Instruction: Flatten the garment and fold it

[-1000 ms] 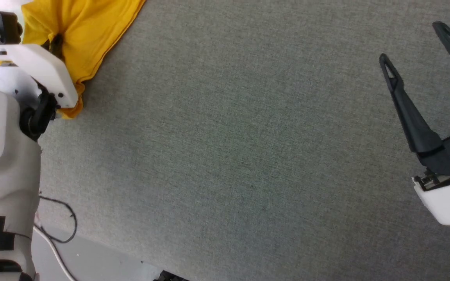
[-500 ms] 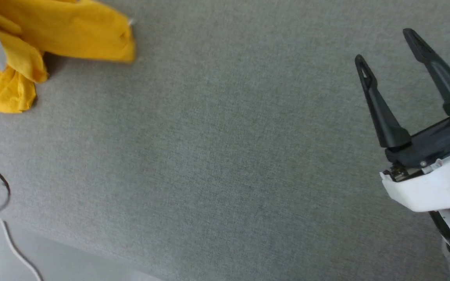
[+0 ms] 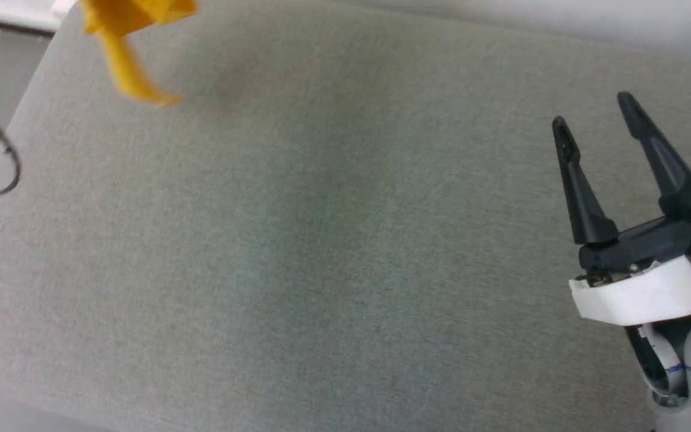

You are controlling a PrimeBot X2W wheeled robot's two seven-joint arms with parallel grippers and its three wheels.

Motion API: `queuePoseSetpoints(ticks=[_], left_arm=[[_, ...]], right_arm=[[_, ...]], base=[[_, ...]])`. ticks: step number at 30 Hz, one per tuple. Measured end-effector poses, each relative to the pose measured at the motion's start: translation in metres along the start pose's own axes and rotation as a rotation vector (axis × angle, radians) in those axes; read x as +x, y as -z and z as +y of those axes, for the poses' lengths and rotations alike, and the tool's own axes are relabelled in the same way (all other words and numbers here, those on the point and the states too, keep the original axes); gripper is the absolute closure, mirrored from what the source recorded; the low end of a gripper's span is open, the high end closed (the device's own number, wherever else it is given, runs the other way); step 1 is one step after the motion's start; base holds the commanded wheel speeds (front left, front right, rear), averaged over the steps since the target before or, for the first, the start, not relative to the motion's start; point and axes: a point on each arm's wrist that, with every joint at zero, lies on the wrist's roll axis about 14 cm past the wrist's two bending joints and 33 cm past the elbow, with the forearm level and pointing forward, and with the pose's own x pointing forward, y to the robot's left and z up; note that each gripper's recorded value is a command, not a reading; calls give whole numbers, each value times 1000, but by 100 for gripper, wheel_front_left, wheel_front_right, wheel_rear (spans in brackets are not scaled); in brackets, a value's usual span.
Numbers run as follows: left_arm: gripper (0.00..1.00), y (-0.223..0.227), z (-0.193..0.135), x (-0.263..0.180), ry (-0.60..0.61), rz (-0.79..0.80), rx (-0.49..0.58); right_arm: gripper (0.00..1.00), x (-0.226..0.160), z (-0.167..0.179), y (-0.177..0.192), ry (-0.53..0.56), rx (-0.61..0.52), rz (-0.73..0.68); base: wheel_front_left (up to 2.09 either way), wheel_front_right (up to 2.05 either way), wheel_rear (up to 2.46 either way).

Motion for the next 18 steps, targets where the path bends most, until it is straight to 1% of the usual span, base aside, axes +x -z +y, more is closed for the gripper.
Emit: queuePoseSetpoints(ticks=[4,7,9,14,18], left_arm=[[100,-69,-34,-1,92,-145,-83],[100,-112,-73,-5,196,-220,-143],[100,-131,-102,-10,276,-243,-179],[100,-155,-173,-24,459,-248,-227],[100,-147,-232,-38,595,-208,-261]], right_arm=[[0,-12,-5,-16,48,-1,-33],[0,-23,-16,-26,100,-12,-53],[0,-33,-25,-32,139,-26,-59],[0,-59,-54,-52,256,-70,-91],[0,-83,-76,-68,348,-115,-114]], base=[[0,0,0],[0,0,0],[0,0,0],[0,0,0],[0,0,0]])
